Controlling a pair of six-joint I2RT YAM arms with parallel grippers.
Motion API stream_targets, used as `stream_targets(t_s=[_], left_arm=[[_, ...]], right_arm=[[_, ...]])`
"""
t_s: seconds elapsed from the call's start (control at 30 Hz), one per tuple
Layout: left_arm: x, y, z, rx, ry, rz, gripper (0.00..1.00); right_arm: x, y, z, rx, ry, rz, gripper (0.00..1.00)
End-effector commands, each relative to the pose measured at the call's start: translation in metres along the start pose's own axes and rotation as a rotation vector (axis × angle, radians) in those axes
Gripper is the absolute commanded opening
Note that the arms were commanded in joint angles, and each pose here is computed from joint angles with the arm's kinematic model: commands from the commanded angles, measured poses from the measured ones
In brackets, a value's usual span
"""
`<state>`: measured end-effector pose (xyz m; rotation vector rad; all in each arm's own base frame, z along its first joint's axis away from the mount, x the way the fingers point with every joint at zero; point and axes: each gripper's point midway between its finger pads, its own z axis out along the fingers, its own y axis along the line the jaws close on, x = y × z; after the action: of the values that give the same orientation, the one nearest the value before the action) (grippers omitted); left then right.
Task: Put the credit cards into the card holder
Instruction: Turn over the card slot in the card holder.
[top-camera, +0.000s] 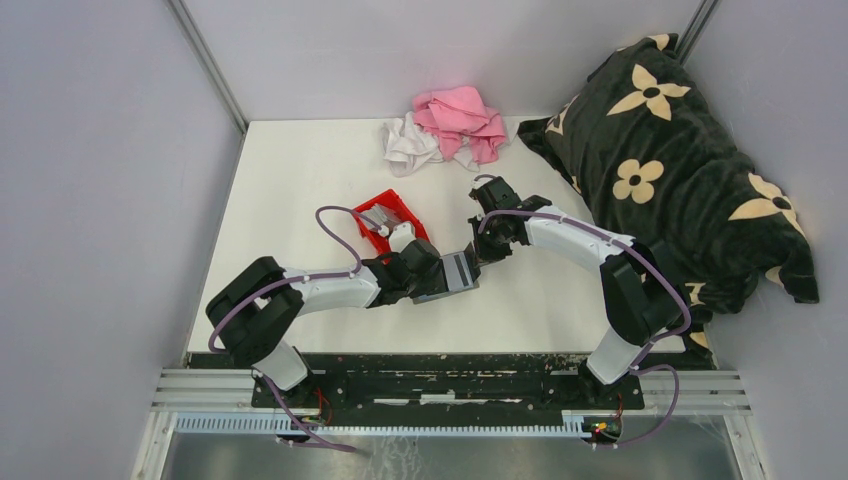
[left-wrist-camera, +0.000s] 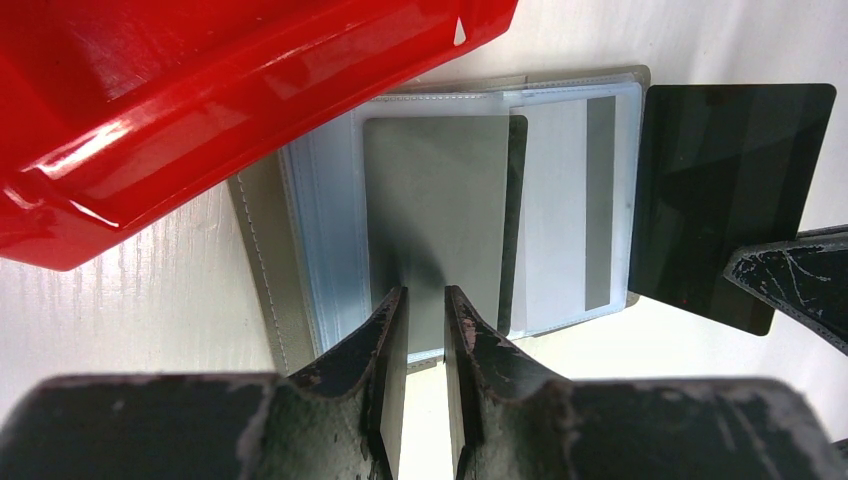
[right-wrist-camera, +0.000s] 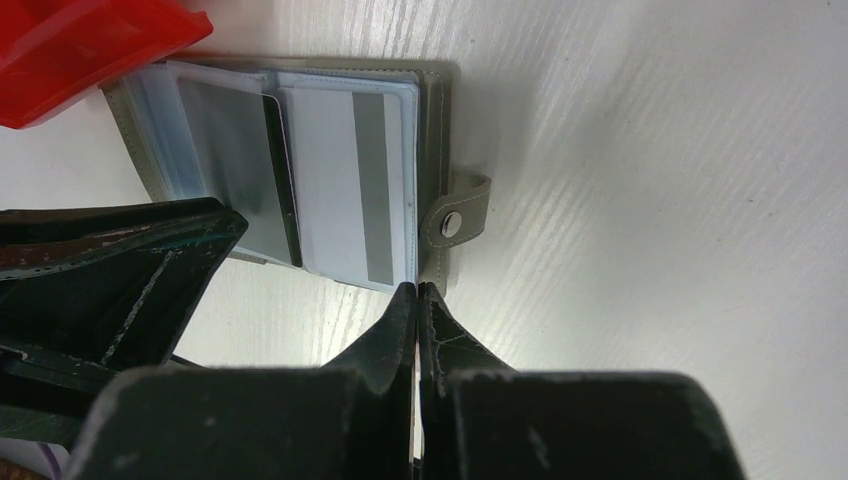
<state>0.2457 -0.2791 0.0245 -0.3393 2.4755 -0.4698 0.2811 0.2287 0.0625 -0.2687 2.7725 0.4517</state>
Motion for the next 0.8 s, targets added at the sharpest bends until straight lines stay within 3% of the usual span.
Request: stream_targets(t_s=[0.0, 0.77], left_arm=[[0.024, 0.031, 0.005, -0.092, 0.065, 0.065, 0.27], [0.028, 0.037, 0.005, -0.099, 0.073, 0.056, 0.26]], right_arm=[[-0.006, 0.005, -0.002, -0.026, -0.031, 0.011, 0.01], [-0.017, 0.017, -0.021, -0.073, -0.081, 0.036, 0.01]])
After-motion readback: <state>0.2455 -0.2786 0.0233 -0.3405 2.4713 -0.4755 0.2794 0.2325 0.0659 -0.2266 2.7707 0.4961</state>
